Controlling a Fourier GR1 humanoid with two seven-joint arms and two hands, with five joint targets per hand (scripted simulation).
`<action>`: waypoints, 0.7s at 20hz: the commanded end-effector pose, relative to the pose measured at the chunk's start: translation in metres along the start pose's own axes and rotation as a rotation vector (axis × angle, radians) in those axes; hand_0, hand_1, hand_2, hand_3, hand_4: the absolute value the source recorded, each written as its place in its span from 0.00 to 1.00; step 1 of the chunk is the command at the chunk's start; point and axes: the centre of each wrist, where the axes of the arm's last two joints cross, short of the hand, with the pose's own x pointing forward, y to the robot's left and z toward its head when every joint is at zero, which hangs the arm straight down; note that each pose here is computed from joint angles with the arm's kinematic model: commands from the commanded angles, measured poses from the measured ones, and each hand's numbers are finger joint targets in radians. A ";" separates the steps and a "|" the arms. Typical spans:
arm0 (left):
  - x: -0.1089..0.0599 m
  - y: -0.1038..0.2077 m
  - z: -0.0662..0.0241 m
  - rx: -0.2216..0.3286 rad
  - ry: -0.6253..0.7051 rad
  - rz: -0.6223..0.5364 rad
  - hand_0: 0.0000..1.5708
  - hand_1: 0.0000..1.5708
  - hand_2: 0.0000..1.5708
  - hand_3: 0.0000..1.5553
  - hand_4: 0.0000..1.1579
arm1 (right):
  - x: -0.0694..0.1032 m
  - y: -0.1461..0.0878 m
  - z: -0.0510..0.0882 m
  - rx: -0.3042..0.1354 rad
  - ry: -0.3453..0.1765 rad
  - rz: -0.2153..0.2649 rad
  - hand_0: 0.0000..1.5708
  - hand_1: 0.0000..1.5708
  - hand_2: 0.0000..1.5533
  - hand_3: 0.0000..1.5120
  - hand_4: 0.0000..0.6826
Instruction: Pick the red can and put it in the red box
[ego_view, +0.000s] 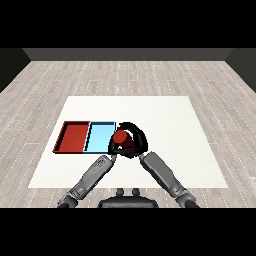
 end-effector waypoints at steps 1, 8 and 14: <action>0.005 -0.024 -0.0166 -0.033 0.027 0.021 1.00 1.00 1.00 0.96 0.98 | 0.003 0.009 0.000 0.035 -0.006 -0.033 0.00 0.00 0.00 0.00 0.00; 0.004 -0.006 -0.0085 -0.023 0.004 -0.009 1.00 1.00 1.00 0.95 1.00 | -0.008 0.006 -0.011 0.019 -0.033 0.053 0.00 0.00 0.00 0.00 0.00; 0.001 -0.016 -0.0125 0.001 0.017 0.003 1.00 1.00 1.00 0.95 0.99 | 0.038 -0.021 -0.014 -0.045 -0.103 0.106 0.00 0.00 0.00 0.00 0.00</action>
